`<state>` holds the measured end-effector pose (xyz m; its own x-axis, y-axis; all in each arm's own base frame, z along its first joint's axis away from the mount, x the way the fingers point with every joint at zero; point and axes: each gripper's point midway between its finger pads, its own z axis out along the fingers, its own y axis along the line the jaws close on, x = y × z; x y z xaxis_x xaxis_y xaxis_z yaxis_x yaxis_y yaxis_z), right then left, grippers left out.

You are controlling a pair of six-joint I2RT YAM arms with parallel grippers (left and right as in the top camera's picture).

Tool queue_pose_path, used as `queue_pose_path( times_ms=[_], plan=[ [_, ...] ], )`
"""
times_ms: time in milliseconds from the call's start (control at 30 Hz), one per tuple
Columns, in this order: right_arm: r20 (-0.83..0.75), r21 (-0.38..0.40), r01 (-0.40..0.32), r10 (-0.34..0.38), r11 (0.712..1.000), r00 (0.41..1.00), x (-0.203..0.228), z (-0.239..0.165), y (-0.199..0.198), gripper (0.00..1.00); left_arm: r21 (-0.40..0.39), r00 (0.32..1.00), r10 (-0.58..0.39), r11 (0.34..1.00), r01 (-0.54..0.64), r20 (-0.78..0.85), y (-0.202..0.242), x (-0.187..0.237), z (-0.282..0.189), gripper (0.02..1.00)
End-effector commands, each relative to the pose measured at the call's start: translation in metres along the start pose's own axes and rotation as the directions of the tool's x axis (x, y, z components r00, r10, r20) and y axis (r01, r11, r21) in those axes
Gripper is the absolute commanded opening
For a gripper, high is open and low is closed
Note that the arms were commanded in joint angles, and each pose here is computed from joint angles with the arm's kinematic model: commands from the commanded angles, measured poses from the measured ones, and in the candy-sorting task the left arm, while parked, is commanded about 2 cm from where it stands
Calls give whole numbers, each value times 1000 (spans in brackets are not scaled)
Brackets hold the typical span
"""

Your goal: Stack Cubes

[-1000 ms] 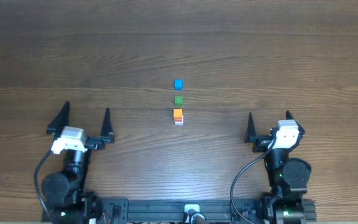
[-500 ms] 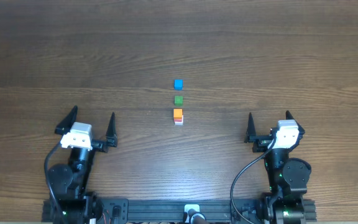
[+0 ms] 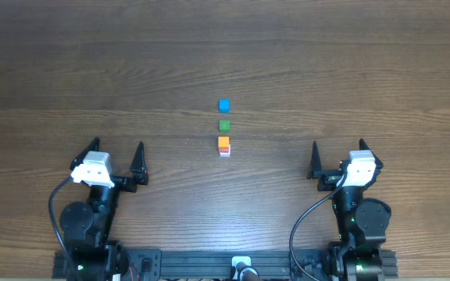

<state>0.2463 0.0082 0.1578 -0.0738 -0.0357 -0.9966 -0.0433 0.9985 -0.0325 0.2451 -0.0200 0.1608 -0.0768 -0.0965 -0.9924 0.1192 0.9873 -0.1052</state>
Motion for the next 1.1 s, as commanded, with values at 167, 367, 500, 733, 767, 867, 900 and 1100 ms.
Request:
queue_pose_path(
  times_ms=[167,367,500,733,767,867,900,1100],
  plan=[
    [4,-15,5,-5,1000,1000,1,0,3,991,-18,1000,-17,1000,17,3,4,1,0,998],
    [4,-15,5,-5,1000,1000,1,0,3,993,-18,1000,-17,1000,17,3,4,1,0,1000],
    [4,-15,5,-5,1000,1000,1,0,3,993,-18,1000,-17,1000,17,3,4,1,0,998],
    [53,1,6,-6,1000,999,-12,0,0,993,-18,1000,-17,1000,17,3,4,1,0,1000],
    [48,1,6,-6,1000,999,-10,0,0,993,-18,1000,-17,1000,17,4,4,1,0,1000],
    [52,1,6,-6,1000,999,-11,0,0,993,-18,1000,-17,1000,17,3,4,1,0,998],
    [58,1,6,-6,1000,998,-13,-1,0,991,-18,1000,-17,1000,17,3,4,1,0,998],
    [78,-18,-10,11,1000,997,-18,-1,3,993,-18,1000,-17,1000,17,3,4,1,0,998]
  ],
)
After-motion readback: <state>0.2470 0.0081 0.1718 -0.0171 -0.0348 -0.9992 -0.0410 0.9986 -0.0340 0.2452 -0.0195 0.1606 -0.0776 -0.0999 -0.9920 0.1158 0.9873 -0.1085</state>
